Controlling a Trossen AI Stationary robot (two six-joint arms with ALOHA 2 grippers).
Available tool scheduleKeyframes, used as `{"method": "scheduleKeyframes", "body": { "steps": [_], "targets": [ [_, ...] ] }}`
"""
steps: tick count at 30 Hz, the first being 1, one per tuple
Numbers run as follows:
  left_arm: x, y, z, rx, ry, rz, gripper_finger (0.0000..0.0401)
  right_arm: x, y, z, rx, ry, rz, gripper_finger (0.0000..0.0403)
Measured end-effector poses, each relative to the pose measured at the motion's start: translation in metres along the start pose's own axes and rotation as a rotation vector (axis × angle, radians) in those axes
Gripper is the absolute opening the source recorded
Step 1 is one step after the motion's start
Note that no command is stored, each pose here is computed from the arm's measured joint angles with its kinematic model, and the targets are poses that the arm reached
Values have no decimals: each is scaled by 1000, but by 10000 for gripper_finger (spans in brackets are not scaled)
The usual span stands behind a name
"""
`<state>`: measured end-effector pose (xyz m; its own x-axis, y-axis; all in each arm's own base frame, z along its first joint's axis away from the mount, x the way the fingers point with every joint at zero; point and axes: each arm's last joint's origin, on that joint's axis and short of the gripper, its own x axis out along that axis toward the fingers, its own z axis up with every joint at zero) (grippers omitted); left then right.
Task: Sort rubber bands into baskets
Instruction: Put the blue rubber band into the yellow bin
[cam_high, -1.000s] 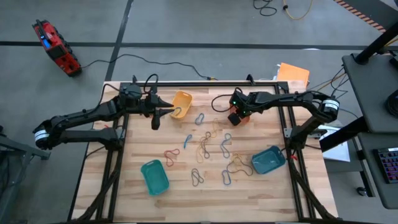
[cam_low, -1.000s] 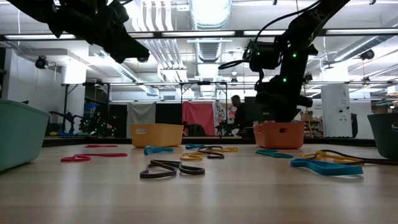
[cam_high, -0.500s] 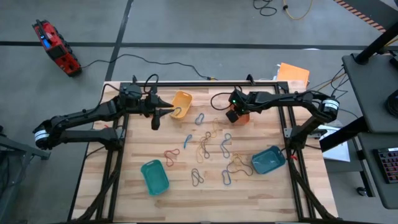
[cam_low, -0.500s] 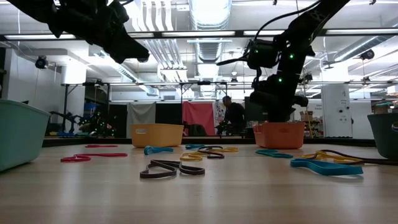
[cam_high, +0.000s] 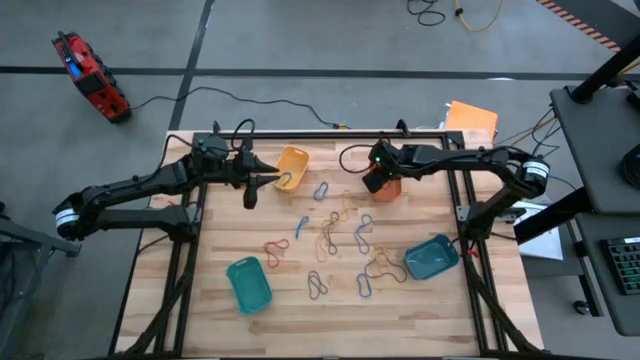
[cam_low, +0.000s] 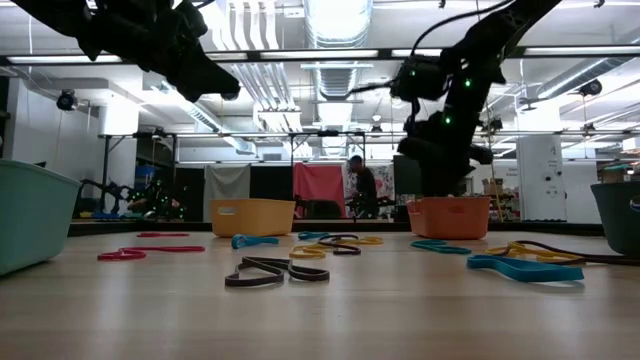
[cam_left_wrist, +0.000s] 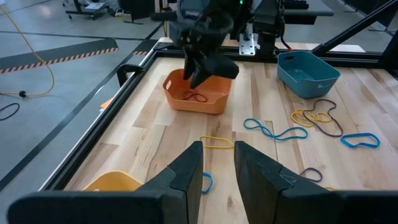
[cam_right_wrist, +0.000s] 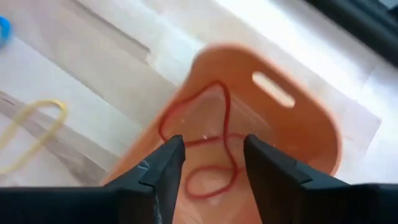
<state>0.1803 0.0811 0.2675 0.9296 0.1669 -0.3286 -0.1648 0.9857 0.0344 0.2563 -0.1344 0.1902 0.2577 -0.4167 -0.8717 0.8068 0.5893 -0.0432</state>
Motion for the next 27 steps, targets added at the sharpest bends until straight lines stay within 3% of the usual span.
{"method": "scheduleKeyframes", "body": {
  "steps": [8,12,16,21,27],
  "targets": [
    [0,0,-1,-25,5,-1,76,-41,13,7,-72,-162,112,165],
    [0,0,-1,-45,11,-2,76,-60,34,0,-126,-281,216,154],
    [0,0,-2,-72,19,-3,76,-74,62,-10,-258,-384,321,141],
    [0,-3,-3,-141,35,-20,76,-84,90,-31,-418,-403,391,124],
    [4,-22,-5,-237,87,-114,76,-98,102,-46,-457,-413,454,107]
  ]
}}
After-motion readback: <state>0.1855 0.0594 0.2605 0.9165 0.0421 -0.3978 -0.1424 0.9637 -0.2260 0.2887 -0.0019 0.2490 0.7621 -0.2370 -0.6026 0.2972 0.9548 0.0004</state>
